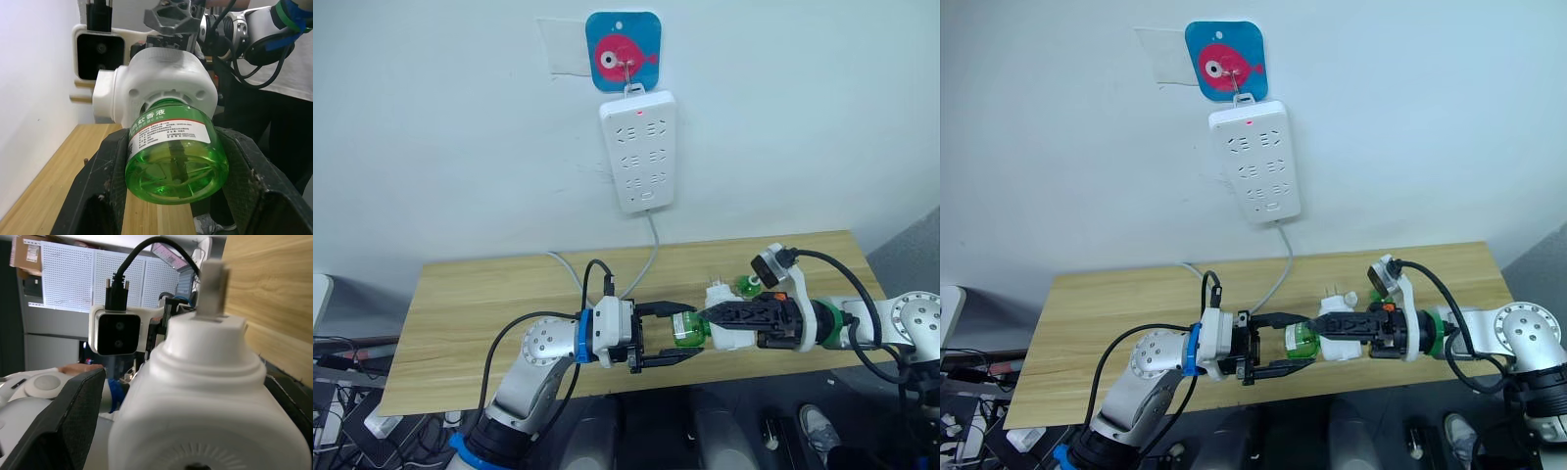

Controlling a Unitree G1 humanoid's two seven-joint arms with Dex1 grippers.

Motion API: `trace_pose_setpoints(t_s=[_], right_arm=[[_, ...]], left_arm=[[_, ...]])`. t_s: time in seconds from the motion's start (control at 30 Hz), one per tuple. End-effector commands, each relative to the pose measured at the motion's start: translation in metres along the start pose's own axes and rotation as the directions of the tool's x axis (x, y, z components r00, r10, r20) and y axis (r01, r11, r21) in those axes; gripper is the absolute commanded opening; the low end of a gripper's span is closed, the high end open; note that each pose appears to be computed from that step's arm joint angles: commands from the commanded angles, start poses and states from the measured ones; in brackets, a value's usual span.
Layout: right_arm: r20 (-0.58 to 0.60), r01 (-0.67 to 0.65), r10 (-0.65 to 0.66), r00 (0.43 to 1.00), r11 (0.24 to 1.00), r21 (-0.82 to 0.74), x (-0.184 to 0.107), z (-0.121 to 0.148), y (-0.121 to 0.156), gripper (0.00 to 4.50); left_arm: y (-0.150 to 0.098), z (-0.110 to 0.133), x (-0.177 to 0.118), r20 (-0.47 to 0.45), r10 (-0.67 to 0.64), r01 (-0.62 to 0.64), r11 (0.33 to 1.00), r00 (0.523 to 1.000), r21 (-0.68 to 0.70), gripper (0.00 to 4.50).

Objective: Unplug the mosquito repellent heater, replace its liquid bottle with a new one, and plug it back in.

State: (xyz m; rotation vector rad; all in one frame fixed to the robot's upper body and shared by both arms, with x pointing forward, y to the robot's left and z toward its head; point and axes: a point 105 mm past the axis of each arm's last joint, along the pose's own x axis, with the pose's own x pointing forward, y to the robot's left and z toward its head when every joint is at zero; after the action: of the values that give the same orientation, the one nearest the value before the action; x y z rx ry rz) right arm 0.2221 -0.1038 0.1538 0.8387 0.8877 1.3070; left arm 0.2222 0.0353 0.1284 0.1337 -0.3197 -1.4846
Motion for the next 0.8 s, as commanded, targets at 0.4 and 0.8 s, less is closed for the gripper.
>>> trace_pose_setpoints(t_s=[0.4, 0.8], right_arm=[[-0.098, -0.045, 0.045, 0.994, 0.999, 0.000, -0.001, -0.021, 0.015, 4.48], [-0.149, 0.002, -0.001, 0.989, 1.000, 0.005, -0.017, -0.041, 0.022, 4.48]], left_arm=[[0.008, 0.006, 0.001, 0.023, 0.040, -0.040, 0.999, 0.999, 0.007, 2.24], [0.014, 0.004, -0.001, 0.019, 0.053, -0.053, 0.999, 0.998, 0.011, 2.24]])
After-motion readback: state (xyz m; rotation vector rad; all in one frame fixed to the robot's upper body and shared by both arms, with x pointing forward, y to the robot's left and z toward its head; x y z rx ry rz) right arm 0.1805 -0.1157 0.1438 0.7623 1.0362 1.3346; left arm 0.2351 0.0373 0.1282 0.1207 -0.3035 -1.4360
